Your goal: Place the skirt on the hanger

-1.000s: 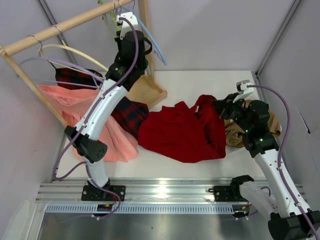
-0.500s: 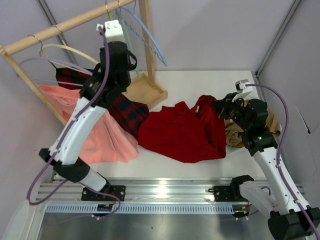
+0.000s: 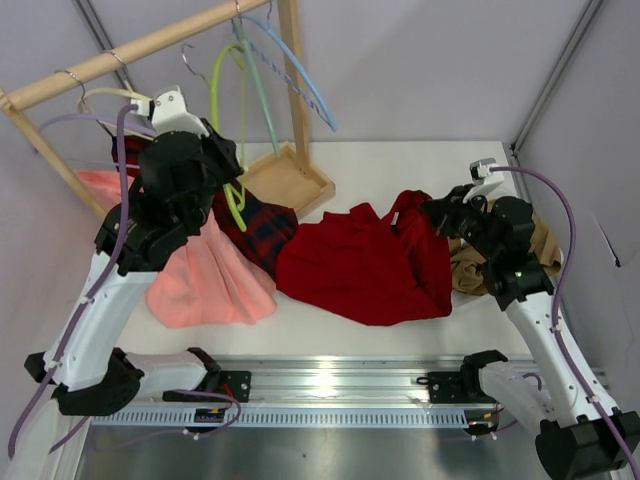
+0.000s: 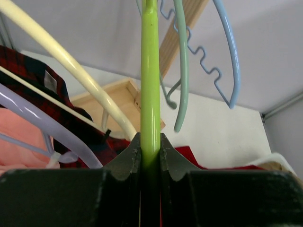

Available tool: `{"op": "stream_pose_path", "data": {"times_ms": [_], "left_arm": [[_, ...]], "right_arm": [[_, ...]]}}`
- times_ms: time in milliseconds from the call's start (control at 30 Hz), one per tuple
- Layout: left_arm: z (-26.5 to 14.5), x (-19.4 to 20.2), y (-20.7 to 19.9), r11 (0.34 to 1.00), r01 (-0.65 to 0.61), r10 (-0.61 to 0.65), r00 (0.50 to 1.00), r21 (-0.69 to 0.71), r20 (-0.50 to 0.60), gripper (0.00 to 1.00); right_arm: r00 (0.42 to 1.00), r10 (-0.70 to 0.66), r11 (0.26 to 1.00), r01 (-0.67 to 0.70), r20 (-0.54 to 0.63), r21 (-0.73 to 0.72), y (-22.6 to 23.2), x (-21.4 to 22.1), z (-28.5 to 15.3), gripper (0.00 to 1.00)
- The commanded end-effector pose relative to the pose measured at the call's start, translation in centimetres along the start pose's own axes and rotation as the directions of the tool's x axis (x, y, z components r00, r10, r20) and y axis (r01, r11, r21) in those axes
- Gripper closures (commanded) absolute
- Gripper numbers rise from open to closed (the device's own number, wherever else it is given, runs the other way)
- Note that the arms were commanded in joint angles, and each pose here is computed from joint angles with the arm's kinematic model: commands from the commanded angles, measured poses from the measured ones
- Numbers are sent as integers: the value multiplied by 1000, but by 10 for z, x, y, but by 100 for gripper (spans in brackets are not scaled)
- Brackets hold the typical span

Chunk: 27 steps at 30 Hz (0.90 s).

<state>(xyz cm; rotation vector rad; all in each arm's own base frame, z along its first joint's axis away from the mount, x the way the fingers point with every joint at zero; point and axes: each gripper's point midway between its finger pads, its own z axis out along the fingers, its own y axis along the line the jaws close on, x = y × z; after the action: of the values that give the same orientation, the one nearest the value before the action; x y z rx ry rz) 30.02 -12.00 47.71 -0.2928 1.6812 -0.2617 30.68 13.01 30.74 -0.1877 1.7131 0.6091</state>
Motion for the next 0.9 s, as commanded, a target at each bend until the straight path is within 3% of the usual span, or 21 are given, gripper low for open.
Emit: {"op": "stream_pose_path", "data": {"times_ms": [0, 167, 367, 500, 667, 767, 867], "left_arm": [[-17, 5, -6, 994, 75, -73, 997, 74, -27, 100], [-54, -12, 0, 983, 78, -74, 997, 168, -30, 100], [-86, -3, 29, 984, 28, -16, 998, 175, -69, 100], [-113, -8, 44, 973, 5, 5, 999, 229, -43, 100], [-134, -20, 71, 980, -8, 6, 1000, 200, 14, 100], [-149, -26, 67, 960, -34, 26, 999, 277, 33, 100], [-162, -29, 39, 895, -72, 62, 997, 441, 37, 100]], "right_arm": [[997, -20, 1000, 20, 79, -5, 4, -22, -4, 100], [996, -13, 1000, 12, 92, 16, -2, -19, 0, 100], [997, 9, 1000, -11, 71, 24, -6, -15, 13, 100], [996, -6, 1000, 4, 91, 27, -7, -23, 20, 100], [996, -16, 1000, 14, 90, 25, -2, -27, 27, 100], [996, -23, 1000, 22, 92, 12, 2, -27, 31, 100], [993, -41, 999, 42, 107, -3, 8, -32, 33, 100]]}}
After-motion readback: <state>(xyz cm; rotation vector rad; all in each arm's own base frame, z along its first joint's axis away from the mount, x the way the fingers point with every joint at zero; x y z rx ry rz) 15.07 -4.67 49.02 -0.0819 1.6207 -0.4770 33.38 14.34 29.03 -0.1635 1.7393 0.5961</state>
